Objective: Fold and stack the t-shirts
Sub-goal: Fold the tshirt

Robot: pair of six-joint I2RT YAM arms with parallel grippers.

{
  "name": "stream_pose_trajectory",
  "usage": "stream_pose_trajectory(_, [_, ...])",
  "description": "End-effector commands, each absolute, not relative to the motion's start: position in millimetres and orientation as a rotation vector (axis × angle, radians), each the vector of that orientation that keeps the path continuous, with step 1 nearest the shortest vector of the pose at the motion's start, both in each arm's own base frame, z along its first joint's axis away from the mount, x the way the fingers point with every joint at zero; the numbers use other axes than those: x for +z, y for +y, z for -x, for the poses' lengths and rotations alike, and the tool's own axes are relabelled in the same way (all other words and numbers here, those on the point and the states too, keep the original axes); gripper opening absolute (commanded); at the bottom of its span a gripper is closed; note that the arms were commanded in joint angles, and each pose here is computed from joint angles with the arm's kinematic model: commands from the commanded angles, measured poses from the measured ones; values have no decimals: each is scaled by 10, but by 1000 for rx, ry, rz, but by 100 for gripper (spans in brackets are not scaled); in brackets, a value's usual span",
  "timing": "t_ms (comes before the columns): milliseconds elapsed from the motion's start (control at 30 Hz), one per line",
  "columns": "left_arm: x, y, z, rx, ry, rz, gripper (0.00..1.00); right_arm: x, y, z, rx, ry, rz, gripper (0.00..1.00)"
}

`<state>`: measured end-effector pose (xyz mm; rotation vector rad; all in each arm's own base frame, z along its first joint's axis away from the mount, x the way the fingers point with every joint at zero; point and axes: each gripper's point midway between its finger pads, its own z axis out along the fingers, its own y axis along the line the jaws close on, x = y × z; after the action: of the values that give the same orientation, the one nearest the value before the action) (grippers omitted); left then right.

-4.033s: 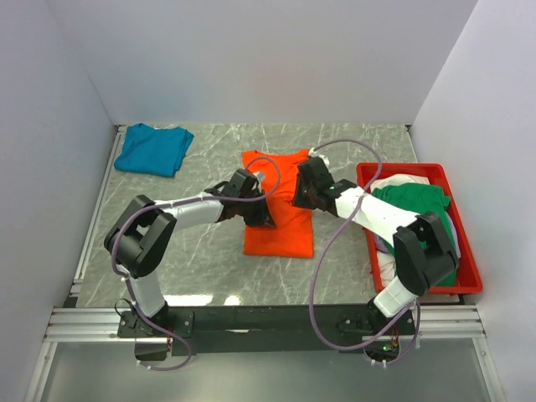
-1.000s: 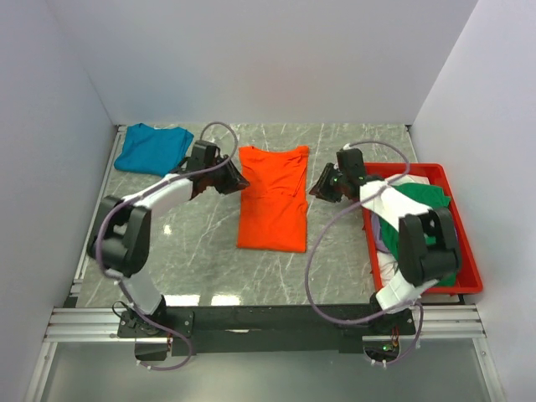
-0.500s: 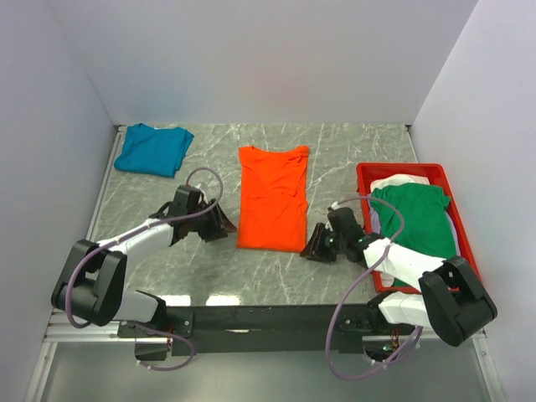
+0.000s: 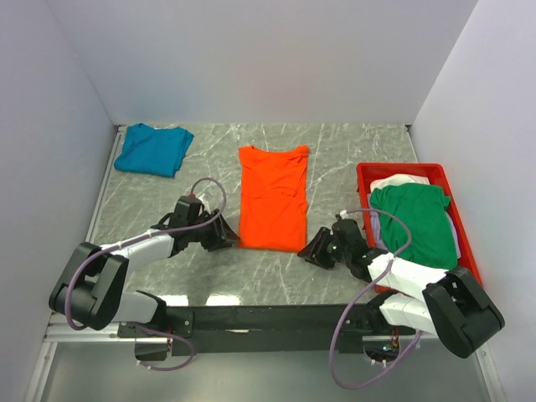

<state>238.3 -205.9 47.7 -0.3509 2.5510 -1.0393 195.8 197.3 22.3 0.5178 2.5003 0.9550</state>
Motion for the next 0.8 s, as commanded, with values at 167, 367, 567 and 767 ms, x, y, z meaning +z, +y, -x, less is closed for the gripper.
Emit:
stream_pose_trajectory(167, [411,-2135,-2373,-1016,2538,339,48,187,1889,-2054,915,2422,-601,46])
stream_pose_trajectory(367, [345,-2068,-2392,-950,2539,377,49,117,1898,-2072,908,2429,-608,45])
stream_pose_trajectory(567, [266,-2109,-2376,-967,2548,384,49,83,1892,-2098,895,2427,-614,44])
stream_pose_trajectory(767, [177,-2182,-2329,-976,2582,382,44,56,1860,-2099,872,2429,-621,42])
